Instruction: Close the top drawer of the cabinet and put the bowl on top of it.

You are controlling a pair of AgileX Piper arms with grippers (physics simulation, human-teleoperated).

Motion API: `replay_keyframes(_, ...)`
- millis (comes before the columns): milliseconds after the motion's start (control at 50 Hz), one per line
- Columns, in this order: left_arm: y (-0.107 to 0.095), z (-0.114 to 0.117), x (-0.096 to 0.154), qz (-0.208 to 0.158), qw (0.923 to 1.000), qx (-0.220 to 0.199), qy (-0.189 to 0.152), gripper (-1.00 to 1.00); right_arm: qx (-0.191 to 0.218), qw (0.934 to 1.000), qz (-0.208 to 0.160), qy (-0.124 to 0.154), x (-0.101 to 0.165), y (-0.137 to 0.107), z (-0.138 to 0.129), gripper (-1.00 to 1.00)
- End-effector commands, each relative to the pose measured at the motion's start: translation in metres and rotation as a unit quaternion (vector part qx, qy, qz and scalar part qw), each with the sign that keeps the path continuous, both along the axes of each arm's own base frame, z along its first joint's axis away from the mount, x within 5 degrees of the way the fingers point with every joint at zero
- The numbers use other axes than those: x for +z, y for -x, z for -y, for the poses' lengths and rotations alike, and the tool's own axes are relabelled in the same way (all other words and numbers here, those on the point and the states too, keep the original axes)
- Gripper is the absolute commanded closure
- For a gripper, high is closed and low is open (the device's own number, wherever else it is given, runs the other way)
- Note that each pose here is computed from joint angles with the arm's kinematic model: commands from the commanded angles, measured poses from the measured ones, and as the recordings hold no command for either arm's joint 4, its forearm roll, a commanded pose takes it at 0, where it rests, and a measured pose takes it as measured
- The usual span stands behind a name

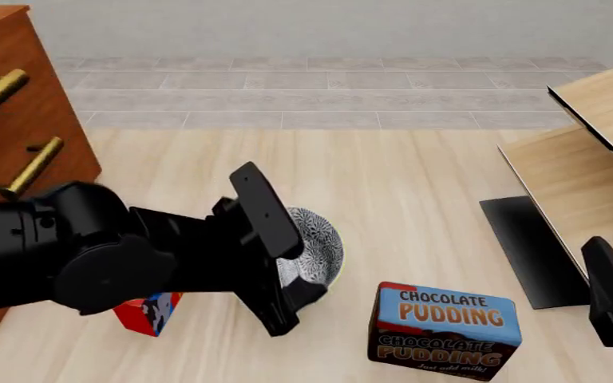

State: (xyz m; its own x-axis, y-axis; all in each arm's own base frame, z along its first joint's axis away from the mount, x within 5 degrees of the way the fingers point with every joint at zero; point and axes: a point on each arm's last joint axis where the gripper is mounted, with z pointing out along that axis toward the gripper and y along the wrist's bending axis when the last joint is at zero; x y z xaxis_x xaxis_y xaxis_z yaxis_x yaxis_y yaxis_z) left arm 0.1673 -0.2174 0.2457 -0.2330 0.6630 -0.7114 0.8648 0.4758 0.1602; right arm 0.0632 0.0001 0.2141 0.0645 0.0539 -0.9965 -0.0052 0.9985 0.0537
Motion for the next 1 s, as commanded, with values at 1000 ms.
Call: replay_keyframes(1000, 0.001, 0.005, -0.047, -0.028, 0.9995, 0.012, -0.005, -1.00, -0.004, 1.0000, 0.001, -0.002, 0.000, 0.001, 0.001, -1.00)
